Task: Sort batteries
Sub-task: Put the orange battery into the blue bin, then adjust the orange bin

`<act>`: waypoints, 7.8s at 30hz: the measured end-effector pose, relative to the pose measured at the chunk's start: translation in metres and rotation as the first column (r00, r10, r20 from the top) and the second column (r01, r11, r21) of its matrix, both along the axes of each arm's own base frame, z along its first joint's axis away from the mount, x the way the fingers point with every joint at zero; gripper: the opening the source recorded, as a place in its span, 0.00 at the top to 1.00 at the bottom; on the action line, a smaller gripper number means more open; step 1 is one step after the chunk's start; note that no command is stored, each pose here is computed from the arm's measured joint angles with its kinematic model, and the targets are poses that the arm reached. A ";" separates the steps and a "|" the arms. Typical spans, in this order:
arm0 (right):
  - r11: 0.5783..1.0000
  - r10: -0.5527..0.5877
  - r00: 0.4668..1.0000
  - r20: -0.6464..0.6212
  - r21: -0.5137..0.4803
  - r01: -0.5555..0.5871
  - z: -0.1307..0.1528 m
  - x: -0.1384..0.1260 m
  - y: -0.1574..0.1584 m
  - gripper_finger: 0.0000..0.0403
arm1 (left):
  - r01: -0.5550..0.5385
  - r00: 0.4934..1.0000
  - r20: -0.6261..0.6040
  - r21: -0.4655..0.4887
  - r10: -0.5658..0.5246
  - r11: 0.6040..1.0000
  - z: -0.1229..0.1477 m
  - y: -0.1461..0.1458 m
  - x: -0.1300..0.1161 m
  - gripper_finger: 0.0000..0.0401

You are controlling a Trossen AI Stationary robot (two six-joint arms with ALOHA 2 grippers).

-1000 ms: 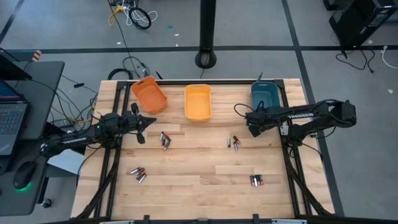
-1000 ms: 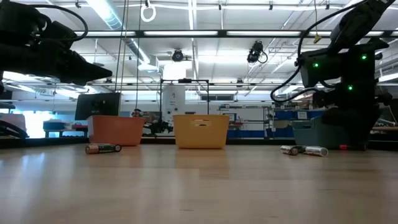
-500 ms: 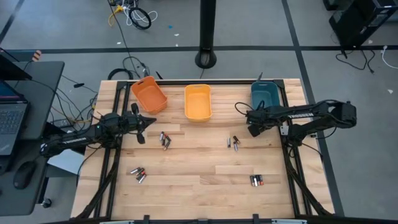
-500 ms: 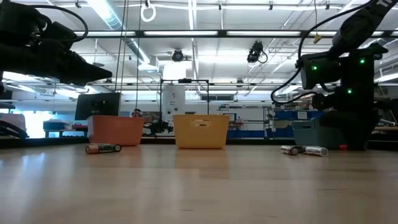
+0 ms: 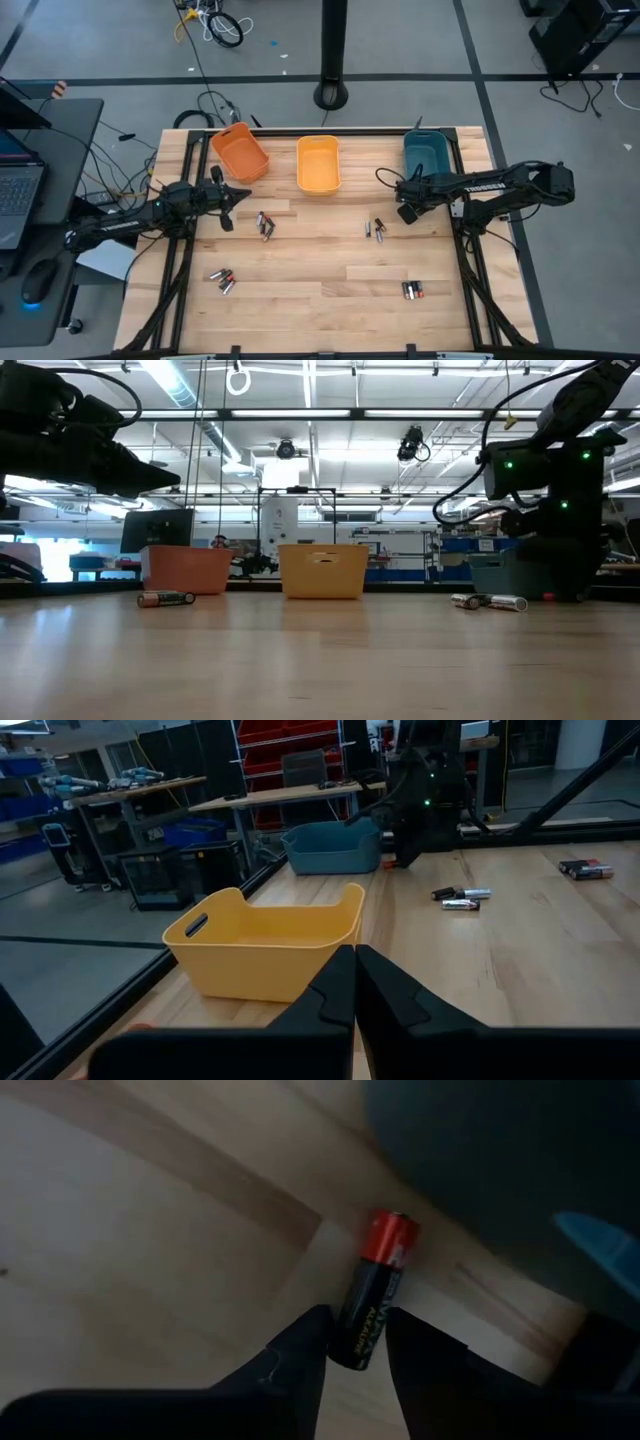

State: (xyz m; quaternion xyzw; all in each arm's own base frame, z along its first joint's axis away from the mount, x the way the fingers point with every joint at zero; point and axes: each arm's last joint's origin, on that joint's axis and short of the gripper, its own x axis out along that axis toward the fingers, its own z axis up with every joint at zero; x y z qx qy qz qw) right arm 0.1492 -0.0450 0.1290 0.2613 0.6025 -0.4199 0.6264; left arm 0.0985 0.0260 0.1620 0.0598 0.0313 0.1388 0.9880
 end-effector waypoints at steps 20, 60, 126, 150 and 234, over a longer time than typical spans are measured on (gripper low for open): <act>0.964 0.218 0.961 0.172 0.118 -0.239 0.034 0.037 0.023 0.84 | -0.001 1.000 0.001 0.001 0.001 1.000 0.000 0.000 0.000 0.96; 0.970 -0.220 0.968 0.122 -0.075 0.230 0.062 0.000 -0.090 0.85 | 0.032 0.993 0.116 -0.214 -0.007 0.976 0.005 -0.001 0.000 0.96; 0.609 0.790 0.413 0.453 -0.663 -0.436 0.111 0.119 0.044 0.98 | 0.172 0.964 -0.114 -0.428 -0.242 0.887 0.005 -0.010 0.013 0.96; 0.628 0.770 0.426 0.475 -0.682 -0.375 0.081 0.109 0.040 0.80 | -0.406 0.833 -0.554 -0.624 -0.011 0.668 0.005 -0.002 0.050 0.83; 0.561 0.818 0.416 0.397 -0.709 -0.428 0.080 0.108 0.040 0.94 | -0.413 0.479 -0.870 -0.106 0.116 0.905 0.022 0.171 0.163 0.99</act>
